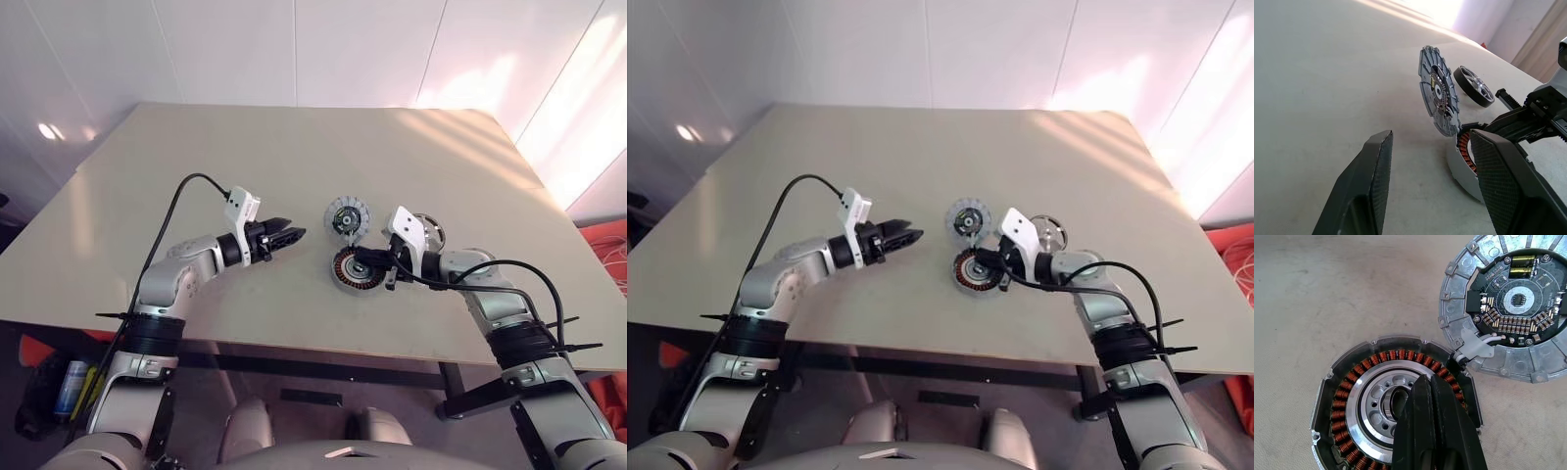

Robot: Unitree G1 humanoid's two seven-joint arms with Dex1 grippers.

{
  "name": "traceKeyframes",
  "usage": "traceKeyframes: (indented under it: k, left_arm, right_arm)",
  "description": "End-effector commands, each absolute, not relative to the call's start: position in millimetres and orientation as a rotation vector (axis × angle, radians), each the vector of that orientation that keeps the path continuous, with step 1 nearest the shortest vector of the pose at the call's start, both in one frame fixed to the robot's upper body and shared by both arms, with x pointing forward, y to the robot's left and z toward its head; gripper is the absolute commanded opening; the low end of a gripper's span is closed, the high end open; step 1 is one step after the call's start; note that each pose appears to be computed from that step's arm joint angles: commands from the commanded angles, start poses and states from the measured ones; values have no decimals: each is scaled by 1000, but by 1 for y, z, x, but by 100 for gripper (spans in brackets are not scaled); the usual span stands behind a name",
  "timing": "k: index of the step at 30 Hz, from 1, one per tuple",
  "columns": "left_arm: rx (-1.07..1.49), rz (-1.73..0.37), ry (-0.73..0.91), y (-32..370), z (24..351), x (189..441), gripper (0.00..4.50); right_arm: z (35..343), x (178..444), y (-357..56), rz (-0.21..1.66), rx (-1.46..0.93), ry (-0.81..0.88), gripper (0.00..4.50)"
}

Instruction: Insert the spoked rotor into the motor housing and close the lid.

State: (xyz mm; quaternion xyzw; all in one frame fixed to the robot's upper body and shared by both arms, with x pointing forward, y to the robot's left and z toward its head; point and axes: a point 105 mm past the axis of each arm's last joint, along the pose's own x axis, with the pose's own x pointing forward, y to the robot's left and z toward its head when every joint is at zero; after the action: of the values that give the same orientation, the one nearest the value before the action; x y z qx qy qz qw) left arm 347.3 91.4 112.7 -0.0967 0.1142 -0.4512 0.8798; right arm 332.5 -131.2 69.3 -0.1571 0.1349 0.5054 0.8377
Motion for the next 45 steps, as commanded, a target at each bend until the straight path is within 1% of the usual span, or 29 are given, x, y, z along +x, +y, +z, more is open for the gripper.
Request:
traceKeyframes:
  k: [1, 12, 18, 22, 30, 37, 39, 45]
  left_arm:
    - [-169, -949, 181, 92, 128, 350, 266]
    - [-169, -943, 186, 94, 125, 351, 266]
    - [-169, -943, 187, 94, 125, 351, 266]
    - [-167, -942, 190, 95, 123, 351, 266]
    - [-164, -945, 196, 94, 119, 351, 266]
    - [-161, -949, 193, 92, 121, 350, 266]
    - [-160, -950, 192, 92, 122, 350, 266]
    - [-153, -953, 189, 92, 125, 350, 266]
  right_arm:
    - [83, 333, -127, 1083, -343, 226, 4]
    - [73, 322, -124, 1100, -322, 259, 4]
    - [69, 322, -124, 1095, -330, 273, 4]
    - [78, 328, -124, 1073, -328, 241, 4]
    - [102, 329, -119, 1092, -325, 163, 4]
    - [105, 324, -118, 1105, -331, 162, 4]
    - [102, 321, -118, 1111, -325, 173, 4]
    - [76, 319, -121, 1097, -293, 250, 4]
